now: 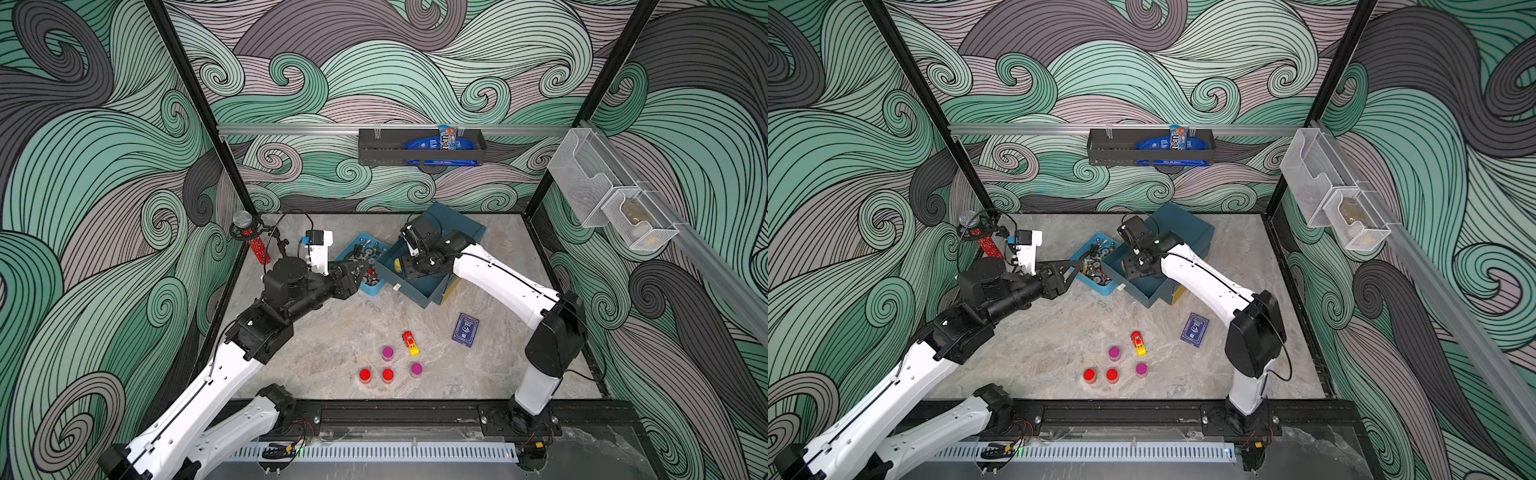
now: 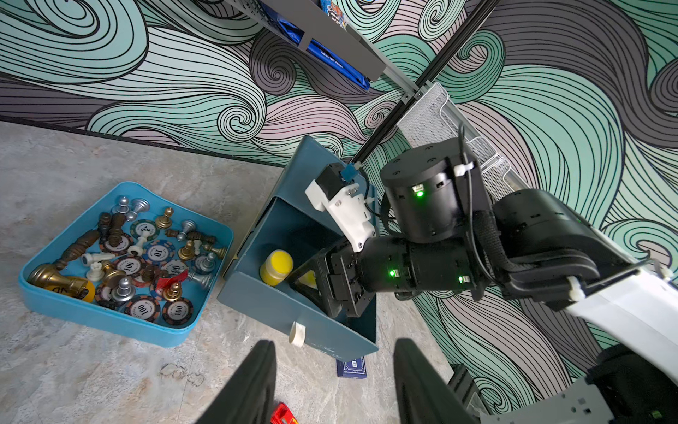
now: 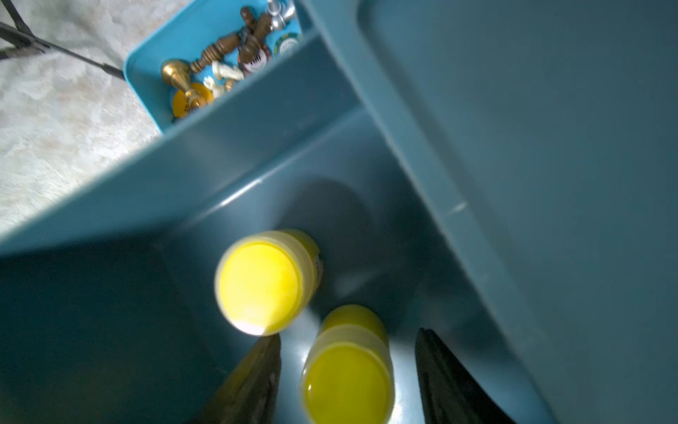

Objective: Put the paint cans in the drawer according to color
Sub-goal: Place the paint can in the drawer, then close the drawer in the storage box.

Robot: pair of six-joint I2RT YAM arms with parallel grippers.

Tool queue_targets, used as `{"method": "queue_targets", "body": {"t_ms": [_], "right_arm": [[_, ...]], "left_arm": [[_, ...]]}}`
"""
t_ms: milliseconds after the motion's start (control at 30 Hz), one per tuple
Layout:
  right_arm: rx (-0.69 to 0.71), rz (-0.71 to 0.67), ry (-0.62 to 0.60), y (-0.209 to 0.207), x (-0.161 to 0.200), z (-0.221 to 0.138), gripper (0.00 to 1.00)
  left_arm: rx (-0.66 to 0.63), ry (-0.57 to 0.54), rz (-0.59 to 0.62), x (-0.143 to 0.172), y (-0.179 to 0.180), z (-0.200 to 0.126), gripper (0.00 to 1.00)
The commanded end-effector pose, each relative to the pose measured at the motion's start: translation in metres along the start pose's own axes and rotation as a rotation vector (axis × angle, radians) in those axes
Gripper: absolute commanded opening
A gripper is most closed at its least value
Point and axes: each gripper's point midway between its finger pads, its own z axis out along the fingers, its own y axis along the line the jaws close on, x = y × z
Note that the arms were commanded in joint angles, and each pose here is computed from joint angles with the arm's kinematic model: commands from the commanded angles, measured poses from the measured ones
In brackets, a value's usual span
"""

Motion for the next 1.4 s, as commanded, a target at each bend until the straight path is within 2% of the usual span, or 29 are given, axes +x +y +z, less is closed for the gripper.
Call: {"method": "queue_targets", "body": {"t_ms": [0,133,267,333,467,533,600,733,833,1100,1367], "right_arm": [[-0.024,0.039,-0.159,-0.005,-0.035,-0.053,0.64],[-0.024,0.090,-0.245,-0.018,-0.045,-0.093,0.62],[-0.002,0.184,-0.321,-0.050,-0.043,-0.128,0.57],[0.010,0.225,-0.340,-0.068,-0.037,-0.136,0.57],[-0.007,0.273,-0.325,-0.085,-0.017,-0.132,0.57],[-0.018,0.298,-0.306,-0.092,-0.006,-0.127,0.57],[-0.026,0.309,-0.309,-0.094,-0.001,-0.129,0.56],[-0.030,0.317,-0.309,-0.097,0.003,-0.131,0.57],[-0.034,0.322,-0.308,-0.099,0.006,-0.132,0.57],[-0.062,0.328,-0.316,-0.097,0.005,-0.138,0.56],[-0.083,0.329,-0.332,-0.094,-0.001,-0.144,0.56]], "left_arm": [[0.026,-0.015,-0.050,-0.003,-0.004,-0.003,0.55],[0.042,0.082,-0.177,0.026,0.005,0.015,0.53],[0.105,0.234,-0.370,0.068,0.009,0.037,0.43],[0.127,0.284,-0.436,0.083,0.011,0.045,0.43],[0.189,0.316,-0.557,0.094,0.009,0.058,0.47],[0.213,0.401,-0.646,0.113,0.009,0.067,0.45],[0.214,0.454,-0.663,0.123,0.008,0.076,0.44],[0.251,0.413,-0.707,0.117,0.005,0.086,0.46],[0.222,0.405,-0.706,0.116,0.010,0.094,0.46],[0.226,0.373,-0.712,0.114,0.015,0.113,0.29],[0.257,0.342,-0.699,0.097,0.009,0.136,0.24]]}}
